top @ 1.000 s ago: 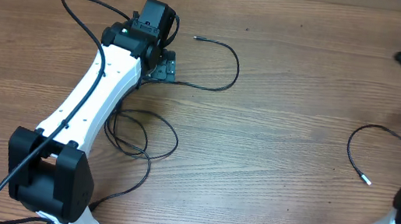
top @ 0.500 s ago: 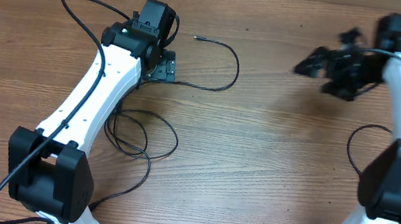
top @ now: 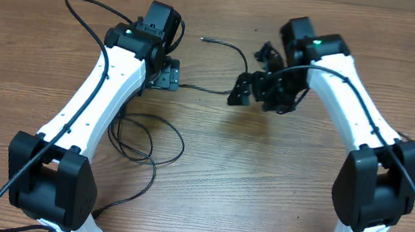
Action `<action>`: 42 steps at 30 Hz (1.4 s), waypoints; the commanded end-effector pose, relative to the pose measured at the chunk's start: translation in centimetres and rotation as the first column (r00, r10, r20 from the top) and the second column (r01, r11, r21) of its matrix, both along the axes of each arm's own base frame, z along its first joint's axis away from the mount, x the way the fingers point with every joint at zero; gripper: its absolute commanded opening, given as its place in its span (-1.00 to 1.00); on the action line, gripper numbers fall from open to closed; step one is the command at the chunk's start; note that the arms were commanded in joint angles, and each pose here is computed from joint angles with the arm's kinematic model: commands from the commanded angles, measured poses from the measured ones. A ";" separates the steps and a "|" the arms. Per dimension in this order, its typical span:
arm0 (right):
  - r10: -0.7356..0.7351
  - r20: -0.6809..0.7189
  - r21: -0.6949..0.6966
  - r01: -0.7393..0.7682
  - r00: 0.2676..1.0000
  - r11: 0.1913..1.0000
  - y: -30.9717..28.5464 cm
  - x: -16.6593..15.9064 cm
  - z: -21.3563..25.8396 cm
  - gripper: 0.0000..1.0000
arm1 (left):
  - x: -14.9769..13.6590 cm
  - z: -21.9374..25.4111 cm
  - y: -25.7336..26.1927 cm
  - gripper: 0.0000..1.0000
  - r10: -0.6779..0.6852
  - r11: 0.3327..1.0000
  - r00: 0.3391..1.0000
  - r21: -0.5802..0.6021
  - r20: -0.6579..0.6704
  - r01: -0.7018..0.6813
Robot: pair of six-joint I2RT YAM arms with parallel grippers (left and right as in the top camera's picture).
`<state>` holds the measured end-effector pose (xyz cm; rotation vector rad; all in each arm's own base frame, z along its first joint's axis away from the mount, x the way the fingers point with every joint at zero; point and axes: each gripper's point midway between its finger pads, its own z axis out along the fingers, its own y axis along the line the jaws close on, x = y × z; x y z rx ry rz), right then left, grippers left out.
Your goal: Untangle cables
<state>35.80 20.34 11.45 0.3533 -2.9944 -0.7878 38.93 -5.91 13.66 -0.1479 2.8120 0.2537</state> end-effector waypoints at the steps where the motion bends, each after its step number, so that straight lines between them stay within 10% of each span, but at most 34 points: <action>1: -0.017 0.008 -0.068 0.017 1.000 0.998 0.3 -0.3 -0.5 1.00 | -0.3 2.3 1.2 0.99 0.001 1.000 0.999 -0.012 0.034 -0.001; 9: 0.017 0.015 -0.062 -0.016 1.000 0.998 1.6 -0.8 -0.4 1.00 | -3.0 9.5 0.1 0.99 -0.261 0.922 0.947 -0.242 0.189 0.302; 25: 0.160 0.026 -0.043 -0.159 0.987 0.986 10.0 -5.9 -1.0 1.00 | -14.0 14.4 4.1 0.99 -0.307 0.931 0.937 -0.149 0.167 0.332; 42: -0.280 -0.075 -0.194 0.261 0.957 0.946 14.2 -10.6 -6.8 0.89 | -14.6 15.5 5.5 0.99 -0.240 0.957 0.948 -0.113 0.209 0.267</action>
